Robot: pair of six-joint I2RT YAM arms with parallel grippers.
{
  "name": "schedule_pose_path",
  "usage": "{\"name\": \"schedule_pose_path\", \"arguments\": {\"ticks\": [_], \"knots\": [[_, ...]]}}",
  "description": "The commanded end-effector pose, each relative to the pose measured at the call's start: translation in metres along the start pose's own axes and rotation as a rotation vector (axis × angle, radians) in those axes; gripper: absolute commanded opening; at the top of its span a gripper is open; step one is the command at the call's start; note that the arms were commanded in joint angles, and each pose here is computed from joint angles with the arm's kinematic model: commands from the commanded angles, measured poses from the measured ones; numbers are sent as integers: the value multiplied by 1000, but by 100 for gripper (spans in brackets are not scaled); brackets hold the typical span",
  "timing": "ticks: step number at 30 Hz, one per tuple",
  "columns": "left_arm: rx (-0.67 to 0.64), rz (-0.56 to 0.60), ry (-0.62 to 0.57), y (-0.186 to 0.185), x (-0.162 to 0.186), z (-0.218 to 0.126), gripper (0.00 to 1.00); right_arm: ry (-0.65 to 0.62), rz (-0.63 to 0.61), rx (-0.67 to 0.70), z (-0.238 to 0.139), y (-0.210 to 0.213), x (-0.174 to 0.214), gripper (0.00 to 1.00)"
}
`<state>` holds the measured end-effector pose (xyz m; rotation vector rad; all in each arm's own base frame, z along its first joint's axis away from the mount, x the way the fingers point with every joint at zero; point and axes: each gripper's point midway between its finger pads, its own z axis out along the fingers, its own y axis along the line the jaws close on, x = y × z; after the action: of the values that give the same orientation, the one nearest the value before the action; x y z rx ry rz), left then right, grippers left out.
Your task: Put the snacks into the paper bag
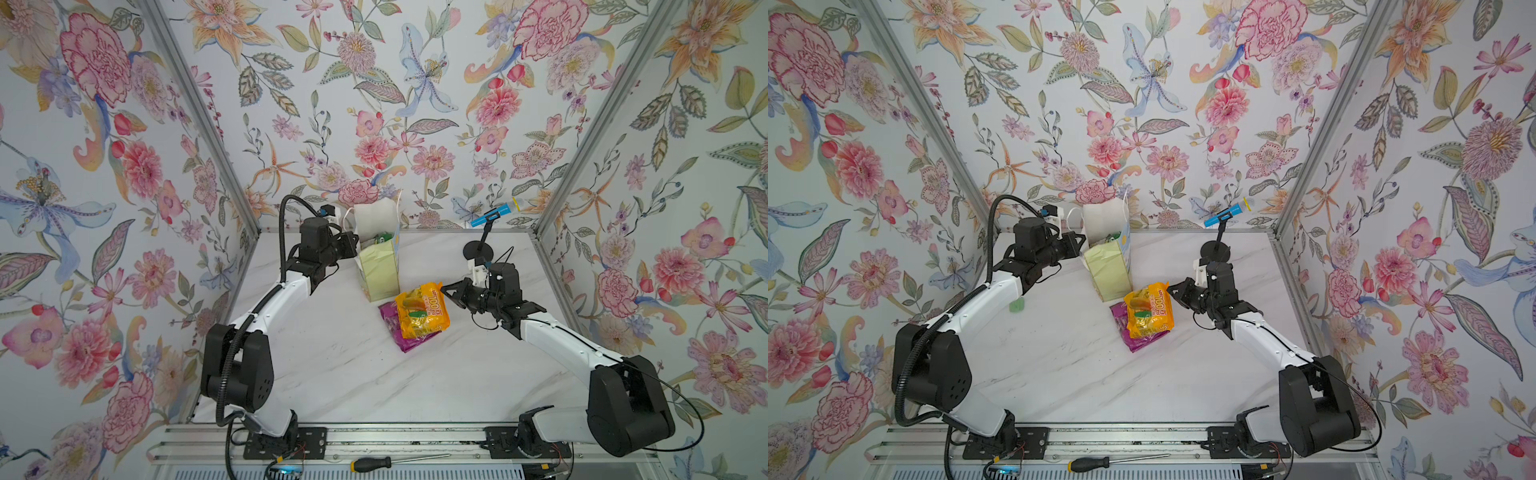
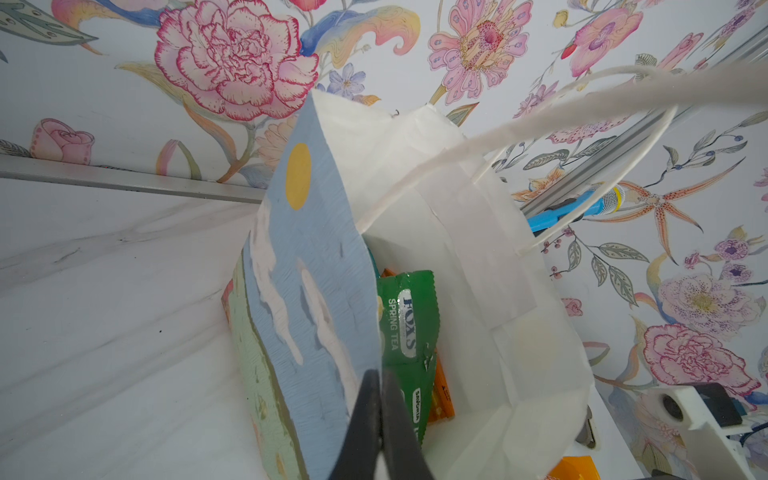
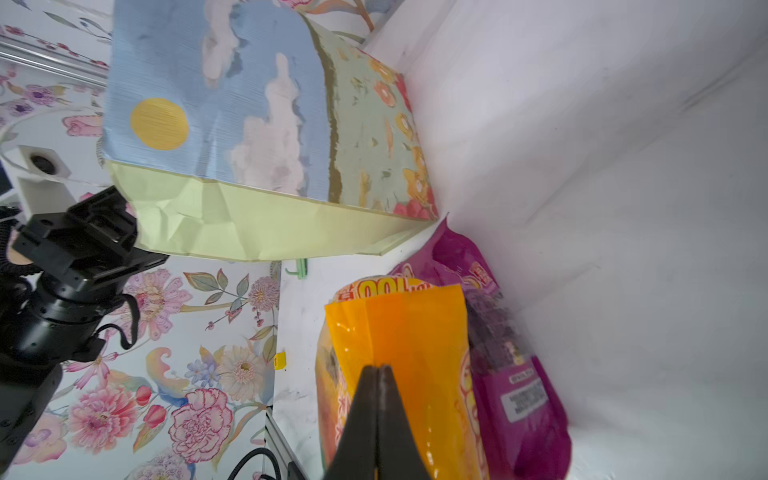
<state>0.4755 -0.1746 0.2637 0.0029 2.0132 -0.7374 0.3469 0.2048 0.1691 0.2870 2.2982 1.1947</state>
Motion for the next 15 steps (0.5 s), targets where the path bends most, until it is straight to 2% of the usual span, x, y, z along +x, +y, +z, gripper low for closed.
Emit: {"name": "schedule_pose_path", "arguments": {"ticks": [1,8,12,15], "knots": [[41,10,-38,-16,-16,-9,0,27,-27,33,2,-13,10,15],[38,11,-30,-14,-13,-7,0,60,9,85,11,-43,24,40],[36,13,-29,-13,-13,-6,0,63,3,127,8,-54,30,47],[33,16,-29,-13,-14,-7,0,37,-32,130,-2,-46,24,53]]}}
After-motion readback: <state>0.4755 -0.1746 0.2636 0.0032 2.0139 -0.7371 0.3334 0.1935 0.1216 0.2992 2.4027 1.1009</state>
